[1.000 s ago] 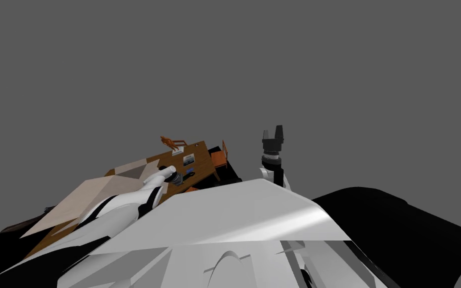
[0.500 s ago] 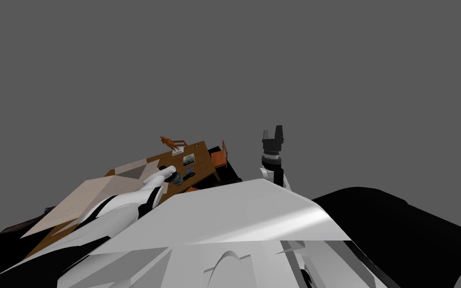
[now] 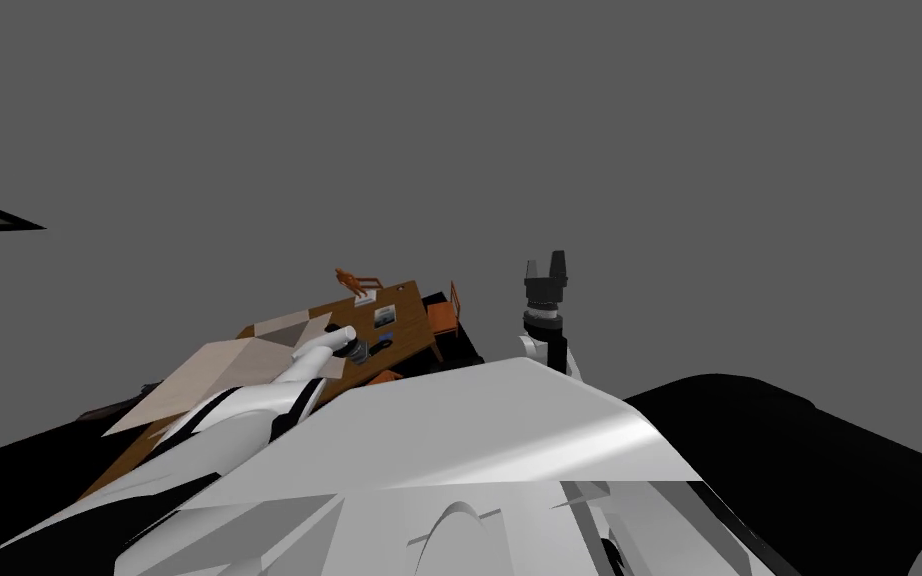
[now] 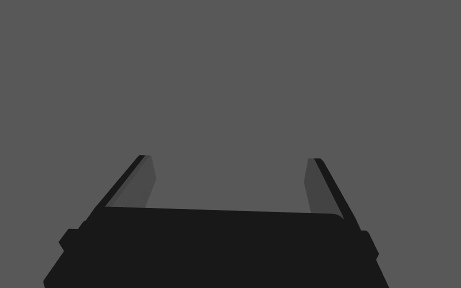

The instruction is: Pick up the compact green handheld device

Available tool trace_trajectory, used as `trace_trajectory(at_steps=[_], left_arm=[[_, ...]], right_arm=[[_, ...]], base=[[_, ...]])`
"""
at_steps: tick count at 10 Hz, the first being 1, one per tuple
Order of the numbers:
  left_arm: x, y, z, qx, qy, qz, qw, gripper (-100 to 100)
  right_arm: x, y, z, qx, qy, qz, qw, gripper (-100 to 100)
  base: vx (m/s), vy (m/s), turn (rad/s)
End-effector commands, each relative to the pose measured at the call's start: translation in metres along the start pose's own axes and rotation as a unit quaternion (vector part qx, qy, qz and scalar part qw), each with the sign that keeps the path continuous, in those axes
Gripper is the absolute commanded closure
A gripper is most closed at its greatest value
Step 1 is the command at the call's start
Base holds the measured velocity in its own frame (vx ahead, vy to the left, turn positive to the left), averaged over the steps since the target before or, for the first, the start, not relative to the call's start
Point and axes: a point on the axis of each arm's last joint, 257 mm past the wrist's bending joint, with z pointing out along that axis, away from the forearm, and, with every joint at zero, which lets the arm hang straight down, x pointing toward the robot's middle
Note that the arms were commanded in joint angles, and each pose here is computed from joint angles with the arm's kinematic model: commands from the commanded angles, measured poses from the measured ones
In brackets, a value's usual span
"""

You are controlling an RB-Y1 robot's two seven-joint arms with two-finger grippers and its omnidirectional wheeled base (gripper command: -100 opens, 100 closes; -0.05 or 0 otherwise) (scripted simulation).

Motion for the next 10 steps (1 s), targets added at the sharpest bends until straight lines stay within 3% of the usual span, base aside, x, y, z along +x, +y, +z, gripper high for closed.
trace_trajectory(at_steps=[1,4,5,10], left_arm=[[0.009,-0.007,-0.006,0.006,0.003,0.005,1.0000,100],[0.020,-0.007,-0.008,0.005,-0.002,0.026,0.9997,100],[0.031,-0.012,-0.013,0.009,0.005,0.028,0.9996,100],[0.056,-0.001,-0.013,-0.001,0.004,0.060,0.9982,100]], right_arm=[[0.000,0.000,0.000,0.000,0.000,0.000,1.0000,0],[0.000,0.000,0.000,0.000,0.000,0.000,1.0000,0],[0.000,0.000,0.000,0.000,0.000,0.000,1.0000,0],[0.000,0.000,0.000,0.000,0.000,0.000,1.0000,0]], base=[[0.025,0.013,0.138],[0.027,0.010,0.097],[0.022,0.013,0.150],[0.025,0.007,0.096]])
